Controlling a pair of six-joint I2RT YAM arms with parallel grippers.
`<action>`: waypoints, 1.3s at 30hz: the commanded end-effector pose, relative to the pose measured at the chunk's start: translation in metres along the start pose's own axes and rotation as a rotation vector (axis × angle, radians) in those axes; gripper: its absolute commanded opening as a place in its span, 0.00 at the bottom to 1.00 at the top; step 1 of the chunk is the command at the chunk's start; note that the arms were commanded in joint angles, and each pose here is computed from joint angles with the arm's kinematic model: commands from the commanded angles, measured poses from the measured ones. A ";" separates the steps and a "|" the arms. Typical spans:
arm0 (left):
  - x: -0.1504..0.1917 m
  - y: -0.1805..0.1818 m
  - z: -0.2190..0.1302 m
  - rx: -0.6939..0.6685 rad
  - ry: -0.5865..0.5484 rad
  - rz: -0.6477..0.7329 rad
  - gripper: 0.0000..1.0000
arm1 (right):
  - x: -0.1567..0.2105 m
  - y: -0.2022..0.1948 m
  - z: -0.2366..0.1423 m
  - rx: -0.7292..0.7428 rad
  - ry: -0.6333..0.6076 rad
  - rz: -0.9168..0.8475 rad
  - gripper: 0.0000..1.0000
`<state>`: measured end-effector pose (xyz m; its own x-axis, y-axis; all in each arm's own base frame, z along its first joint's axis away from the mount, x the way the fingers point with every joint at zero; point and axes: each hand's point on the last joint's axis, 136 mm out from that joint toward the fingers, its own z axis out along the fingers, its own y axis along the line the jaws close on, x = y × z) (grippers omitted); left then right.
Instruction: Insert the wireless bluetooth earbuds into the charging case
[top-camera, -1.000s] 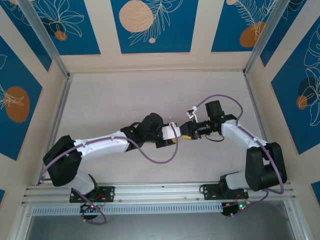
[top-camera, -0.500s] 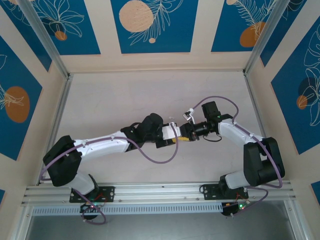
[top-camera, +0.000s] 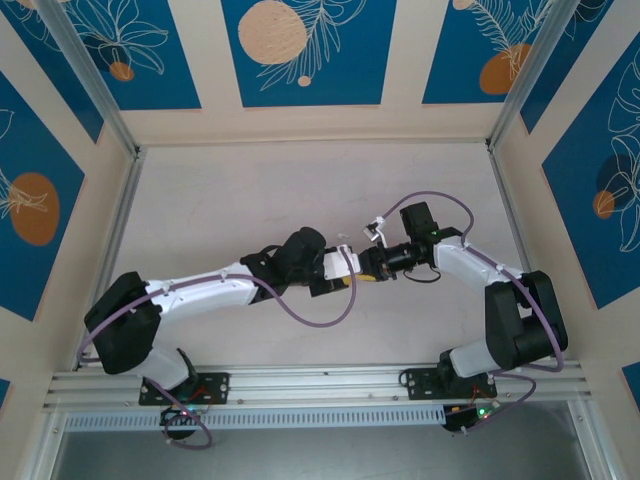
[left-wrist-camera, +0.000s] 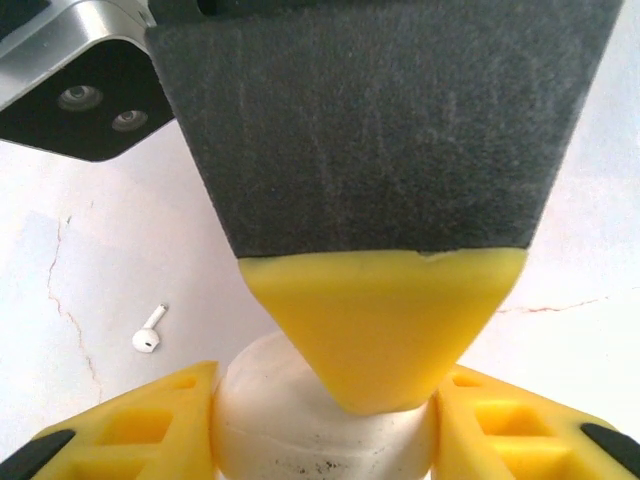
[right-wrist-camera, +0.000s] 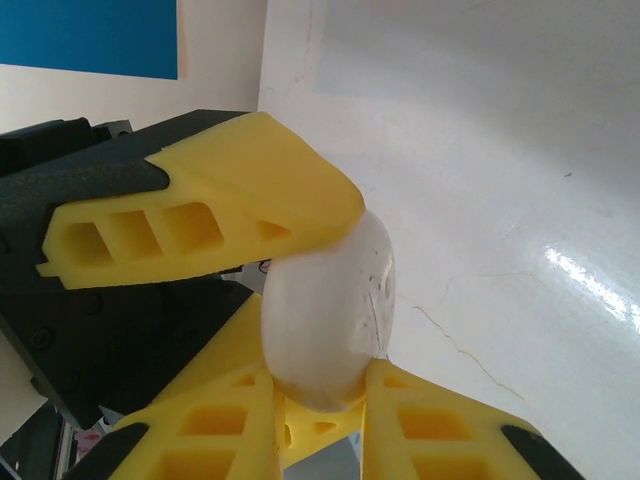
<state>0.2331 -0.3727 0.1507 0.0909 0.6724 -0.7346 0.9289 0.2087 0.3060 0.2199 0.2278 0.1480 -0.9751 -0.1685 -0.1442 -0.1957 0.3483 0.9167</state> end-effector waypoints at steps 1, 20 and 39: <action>-0.036 0.000 -0.014 -0.009 -0.102 0.019 0.37 | -0.006 0.015 -0.001 -0.024 -0.004 -0.036 0.21; -0.041 0.002 -0.019 -0.028 -0.121 0.010 0.53 | -0.011 0.019 -0.003 0.011 -0.019 -0.088 0.23; -0.040 0.014 -0.106 0.167 -0.170 -0.119 0.61 | 0.013 0.075 -0.020 -0.008 -0.064 -0.762 0.23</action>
<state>0.2235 -0.3280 0.2371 0.0331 0.5367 -0.8431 0.9569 0.2265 0.1818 0.2065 0.2297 0.2045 -0.7138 -0.2766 -0.6434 -0.7000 0.2516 0.6684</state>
